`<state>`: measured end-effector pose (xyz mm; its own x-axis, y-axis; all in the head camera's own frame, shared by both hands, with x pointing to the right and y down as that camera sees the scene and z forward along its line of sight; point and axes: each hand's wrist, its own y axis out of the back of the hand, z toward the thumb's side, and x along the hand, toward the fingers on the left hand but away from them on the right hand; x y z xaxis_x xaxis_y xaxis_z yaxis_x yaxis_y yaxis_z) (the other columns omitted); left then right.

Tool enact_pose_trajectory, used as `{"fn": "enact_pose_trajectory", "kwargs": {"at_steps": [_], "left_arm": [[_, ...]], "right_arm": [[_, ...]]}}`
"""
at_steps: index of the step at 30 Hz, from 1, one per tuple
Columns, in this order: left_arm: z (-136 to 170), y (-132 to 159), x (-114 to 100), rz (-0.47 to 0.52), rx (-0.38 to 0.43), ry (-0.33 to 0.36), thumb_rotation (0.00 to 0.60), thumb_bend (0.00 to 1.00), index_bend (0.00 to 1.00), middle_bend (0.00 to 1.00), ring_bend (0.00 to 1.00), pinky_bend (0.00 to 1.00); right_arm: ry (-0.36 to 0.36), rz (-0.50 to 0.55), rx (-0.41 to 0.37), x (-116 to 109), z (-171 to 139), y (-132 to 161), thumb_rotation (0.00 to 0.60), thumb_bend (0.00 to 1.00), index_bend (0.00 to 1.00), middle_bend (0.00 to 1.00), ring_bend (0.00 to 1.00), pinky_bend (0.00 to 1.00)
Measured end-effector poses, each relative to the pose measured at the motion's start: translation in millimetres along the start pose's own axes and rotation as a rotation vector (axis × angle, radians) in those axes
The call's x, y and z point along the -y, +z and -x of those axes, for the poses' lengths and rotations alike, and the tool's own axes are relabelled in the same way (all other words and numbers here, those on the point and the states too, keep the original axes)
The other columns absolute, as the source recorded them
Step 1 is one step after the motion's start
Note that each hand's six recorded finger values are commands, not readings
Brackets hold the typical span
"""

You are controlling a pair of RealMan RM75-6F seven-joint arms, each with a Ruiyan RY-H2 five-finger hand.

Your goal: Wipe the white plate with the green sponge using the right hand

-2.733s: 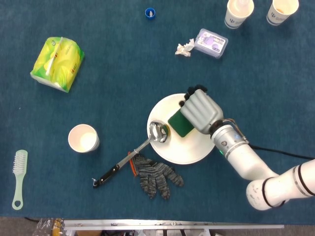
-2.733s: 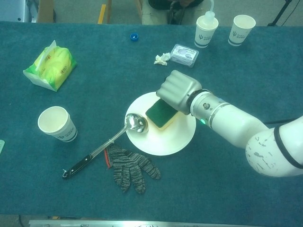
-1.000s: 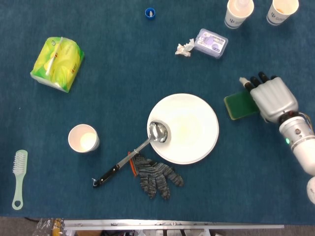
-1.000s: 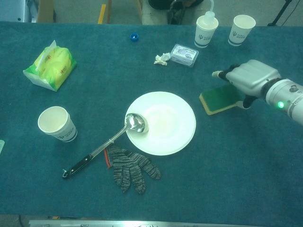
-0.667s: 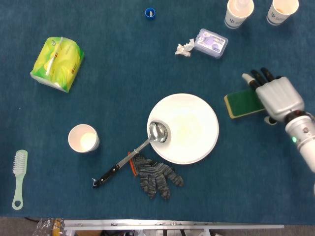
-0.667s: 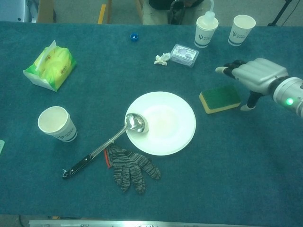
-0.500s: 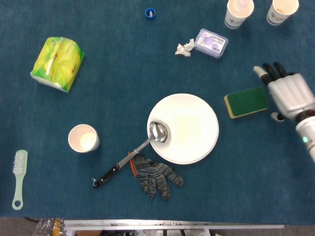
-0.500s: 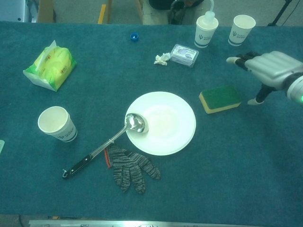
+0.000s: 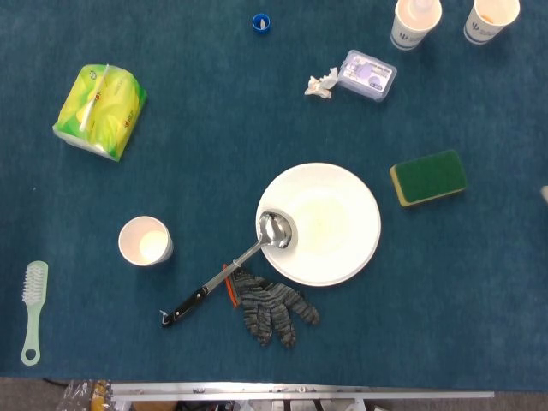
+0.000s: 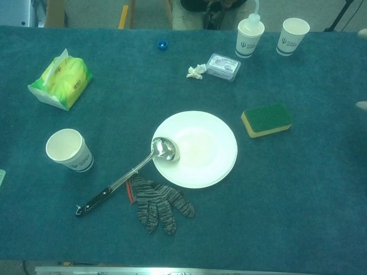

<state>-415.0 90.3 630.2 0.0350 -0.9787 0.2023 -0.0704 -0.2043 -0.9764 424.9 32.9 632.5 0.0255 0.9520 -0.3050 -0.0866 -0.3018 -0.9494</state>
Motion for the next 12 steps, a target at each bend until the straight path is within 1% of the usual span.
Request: {"fn": "enact_pose_trajectory", "kwargs": {"at_steps": [3,7,12], "left_arm": [[1,6,-2,-0.006,0.012,0.016,0.600,0.39,0.28,0.24,0.16,0.16],[5,9,-1,-0.004,0.017,0.009,0.600,0.39,0.28,0.24,0.16,0.16],[8,13,0,-0.002,0.021,-0.002,0.600,0.39,0.28,0.24,0.16,0.16]], "right_arm": [[-0.043,0.010,0.036,-10,-17,-15,0.600,0.14,0.00,0.12,0.02,0.35],[-0.059,0.016,0.085,-16,-35,-32,0.600,0.14,0.00,0.12,0.02,0.35],[-0.084,0.035,0.103,-23,-50,-41,0.600,0.14,0.00,0.12,0.02,0.35]]}}
